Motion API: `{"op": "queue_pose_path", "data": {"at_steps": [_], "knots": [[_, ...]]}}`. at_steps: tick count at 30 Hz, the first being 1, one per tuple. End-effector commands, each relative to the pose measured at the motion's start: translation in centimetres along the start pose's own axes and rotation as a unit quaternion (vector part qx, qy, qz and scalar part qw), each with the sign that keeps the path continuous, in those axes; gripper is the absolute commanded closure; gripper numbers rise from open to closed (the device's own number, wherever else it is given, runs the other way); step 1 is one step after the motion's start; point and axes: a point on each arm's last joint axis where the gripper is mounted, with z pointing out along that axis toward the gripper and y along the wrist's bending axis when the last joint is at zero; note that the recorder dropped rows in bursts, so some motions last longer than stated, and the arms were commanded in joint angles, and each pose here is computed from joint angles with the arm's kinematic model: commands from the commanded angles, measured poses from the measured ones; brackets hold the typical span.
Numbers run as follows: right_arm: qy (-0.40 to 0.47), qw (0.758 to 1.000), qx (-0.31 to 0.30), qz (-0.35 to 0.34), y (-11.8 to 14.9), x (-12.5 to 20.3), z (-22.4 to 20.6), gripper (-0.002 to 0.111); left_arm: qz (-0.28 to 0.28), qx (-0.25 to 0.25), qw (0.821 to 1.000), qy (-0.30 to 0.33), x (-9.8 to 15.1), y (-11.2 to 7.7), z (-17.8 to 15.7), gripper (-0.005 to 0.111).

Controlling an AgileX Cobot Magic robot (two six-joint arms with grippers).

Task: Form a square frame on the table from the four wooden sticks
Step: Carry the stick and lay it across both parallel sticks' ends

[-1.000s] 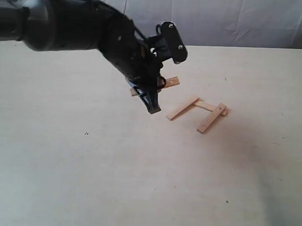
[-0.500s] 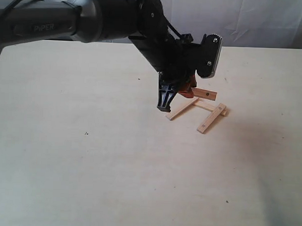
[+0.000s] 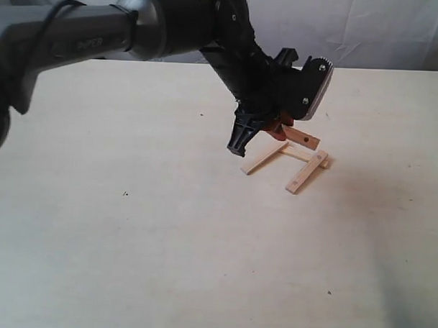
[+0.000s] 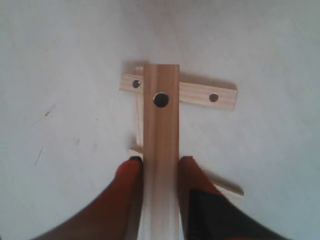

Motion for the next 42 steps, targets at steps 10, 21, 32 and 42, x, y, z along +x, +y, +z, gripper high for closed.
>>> {"op": "queue_pose_path", "data": {"at_steps": [10,21,32,42], "knots": [[-0.006,1.000,0.003,-0.001,0.0,0.0,0.0,0.108,0.051,0.066,0.997,0.009,1.8,-1.4,5.8,0.107],[-0.006,1.000,0.003,-0.001,0.0,0.0,0.0,0.108,0.040,0.067,0.997,0.004,2.0,-1.8,7.0,0.107],[-0.006,1.000,0.003,-0.001,0.0,0.0,0.0,0.108,0.029,0.066,0.997,-0.008,1.8,-1.8,7.0,0.068],[-0.006,1.000,0.003,-0.001,0.0,0.0,0.0,0.108,-0.061,0.021,0.998,-0.008,0.7,-0.1,3.9,0.069]]}}
